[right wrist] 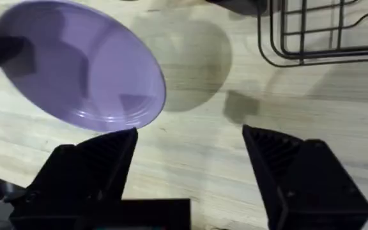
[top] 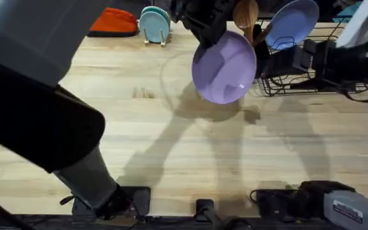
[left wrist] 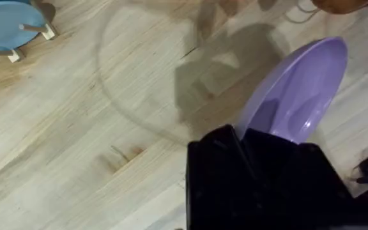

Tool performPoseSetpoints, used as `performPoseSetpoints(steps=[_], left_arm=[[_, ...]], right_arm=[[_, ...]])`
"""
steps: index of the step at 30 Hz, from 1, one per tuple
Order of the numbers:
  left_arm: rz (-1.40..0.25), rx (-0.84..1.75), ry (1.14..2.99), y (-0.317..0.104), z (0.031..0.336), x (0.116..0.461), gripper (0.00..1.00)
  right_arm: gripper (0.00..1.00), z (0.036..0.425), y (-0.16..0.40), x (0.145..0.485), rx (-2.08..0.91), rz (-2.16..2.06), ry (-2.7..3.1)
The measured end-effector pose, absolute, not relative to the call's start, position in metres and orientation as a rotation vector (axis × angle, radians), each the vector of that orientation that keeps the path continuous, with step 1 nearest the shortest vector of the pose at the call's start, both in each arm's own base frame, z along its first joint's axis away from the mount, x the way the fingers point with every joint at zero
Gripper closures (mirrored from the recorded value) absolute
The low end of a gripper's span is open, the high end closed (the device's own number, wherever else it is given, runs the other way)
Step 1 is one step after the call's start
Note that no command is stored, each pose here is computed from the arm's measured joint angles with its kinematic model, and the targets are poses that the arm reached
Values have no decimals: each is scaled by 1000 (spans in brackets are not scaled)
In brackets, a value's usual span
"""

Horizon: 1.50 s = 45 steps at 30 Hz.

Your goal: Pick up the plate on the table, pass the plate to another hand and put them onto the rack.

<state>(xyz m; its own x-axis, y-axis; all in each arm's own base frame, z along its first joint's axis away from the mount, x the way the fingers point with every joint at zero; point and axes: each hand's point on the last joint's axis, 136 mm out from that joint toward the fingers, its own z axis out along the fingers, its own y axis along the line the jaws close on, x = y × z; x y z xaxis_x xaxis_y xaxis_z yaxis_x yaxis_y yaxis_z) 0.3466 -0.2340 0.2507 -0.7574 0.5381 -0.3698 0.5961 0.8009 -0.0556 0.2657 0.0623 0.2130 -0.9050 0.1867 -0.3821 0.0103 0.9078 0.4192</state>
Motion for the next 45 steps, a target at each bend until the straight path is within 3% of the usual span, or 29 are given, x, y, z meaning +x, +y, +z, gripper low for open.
performPoseSetpoints(steps=[18, 36, 41, 42, 43, 45], left_arm=[[-242, 863, 2652, -234, 251, 347, 959], [-242, 863, 2652, -234, 251, 347, 959], [-242, 863, 2652, -234, 251, 347, 959], [-242, 863, 2652, -234, 251, 347, 959], [-242, 863, 2652, -234, 251, 347, 959], [-237, 862, 2652, -233, 251, 347, 959]], right_arm=[[4, 204, 113, 286, -93, 636, 2639], [14, 169, 139, 289, -43, 709, 2626], [152, 169, 141, 288, -35, 715, 2630], [212, 169, 141, 288, -33, 716, 2630], [365, 169, 141, 288, -30, 717, 2631], [466, 168, 141, 288, -25, 716, 2632]])
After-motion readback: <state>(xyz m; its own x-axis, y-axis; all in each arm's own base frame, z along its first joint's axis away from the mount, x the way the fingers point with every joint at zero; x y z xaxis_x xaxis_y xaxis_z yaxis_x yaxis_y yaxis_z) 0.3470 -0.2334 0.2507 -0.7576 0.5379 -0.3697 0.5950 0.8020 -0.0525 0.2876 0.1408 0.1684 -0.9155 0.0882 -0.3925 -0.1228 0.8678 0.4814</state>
